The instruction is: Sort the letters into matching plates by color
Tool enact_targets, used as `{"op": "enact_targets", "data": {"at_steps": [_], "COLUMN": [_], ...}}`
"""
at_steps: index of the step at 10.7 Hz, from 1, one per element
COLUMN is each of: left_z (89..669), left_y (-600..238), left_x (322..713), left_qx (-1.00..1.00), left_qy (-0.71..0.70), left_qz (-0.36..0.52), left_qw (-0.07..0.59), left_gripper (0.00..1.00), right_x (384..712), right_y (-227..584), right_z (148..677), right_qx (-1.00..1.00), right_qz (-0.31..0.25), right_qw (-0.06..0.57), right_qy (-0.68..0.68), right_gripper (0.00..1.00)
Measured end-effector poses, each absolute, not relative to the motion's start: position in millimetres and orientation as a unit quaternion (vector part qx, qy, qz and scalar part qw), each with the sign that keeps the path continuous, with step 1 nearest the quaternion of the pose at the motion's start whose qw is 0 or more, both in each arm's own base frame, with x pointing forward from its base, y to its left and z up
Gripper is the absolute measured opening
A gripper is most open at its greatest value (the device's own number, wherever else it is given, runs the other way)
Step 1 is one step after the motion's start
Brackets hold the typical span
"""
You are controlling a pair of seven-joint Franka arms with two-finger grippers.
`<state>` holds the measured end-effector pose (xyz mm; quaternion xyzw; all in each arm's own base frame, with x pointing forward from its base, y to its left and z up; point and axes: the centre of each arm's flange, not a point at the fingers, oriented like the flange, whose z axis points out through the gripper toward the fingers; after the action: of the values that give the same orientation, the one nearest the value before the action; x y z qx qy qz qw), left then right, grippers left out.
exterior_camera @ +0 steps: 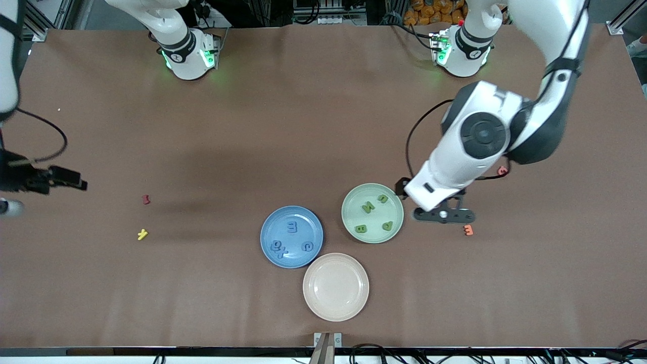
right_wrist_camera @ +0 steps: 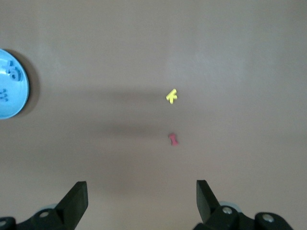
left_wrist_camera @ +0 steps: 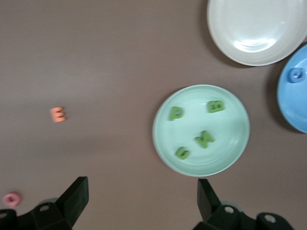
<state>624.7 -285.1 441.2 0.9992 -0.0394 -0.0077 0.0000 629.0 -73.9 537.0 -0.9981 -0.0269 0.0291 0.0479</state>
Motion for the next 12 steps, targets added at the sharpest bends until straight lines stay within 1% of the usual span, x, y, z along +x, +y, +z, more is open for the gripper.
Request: {"op": "enact_targets", "data": {"at_steps": [3, 6, 7, 9, 10, 12], "left_z": [486, 531, 546, 571, 581, 595], "left_y": [-229, -181, -169, -154, -149, -139], "left_x": [625, 621, 616, 603, 597, 589], "left_qx": [1.000, 1.000, 0.999, 0.999, 0.998, 0.997], "left_qy": [-0.009, 0.017, 0.025, 0.036, 0.041, 0.049], "left_qz": [-0.008, 0.010, 0.012, 0.021, 0.028, 0.038], "left_qw": [-0.014, -0.020, -0.024, -0.030, -0.033, -0.035], "left_gripper": [1.00, 1.00, 1.00, 1.00, 1.00, 1.00], "right_x": [584, 559, 557, 565, 567, 566], "right_y": [-62, -18, -2, 5, 5, 9], "right_z": [603, 638, 640, 618, 606, 603], "right_qx": [-0.999, -0.998, -0.998, -0.999, -0.999, -0.999], "right_qz": [0.036, 0.027, 0.023, 0.007, 0.009, 0.010], "right_qw": [0.036, 0.037, 0.035, 0.026, 0.015, 0.006], "right_qy": [0.018, 0.039, 0.037, 0.036, 0.035, 0.030], "right_gripper": [1.00, 1.00, 1.00, 1.00, 1.00, 1.00]}}
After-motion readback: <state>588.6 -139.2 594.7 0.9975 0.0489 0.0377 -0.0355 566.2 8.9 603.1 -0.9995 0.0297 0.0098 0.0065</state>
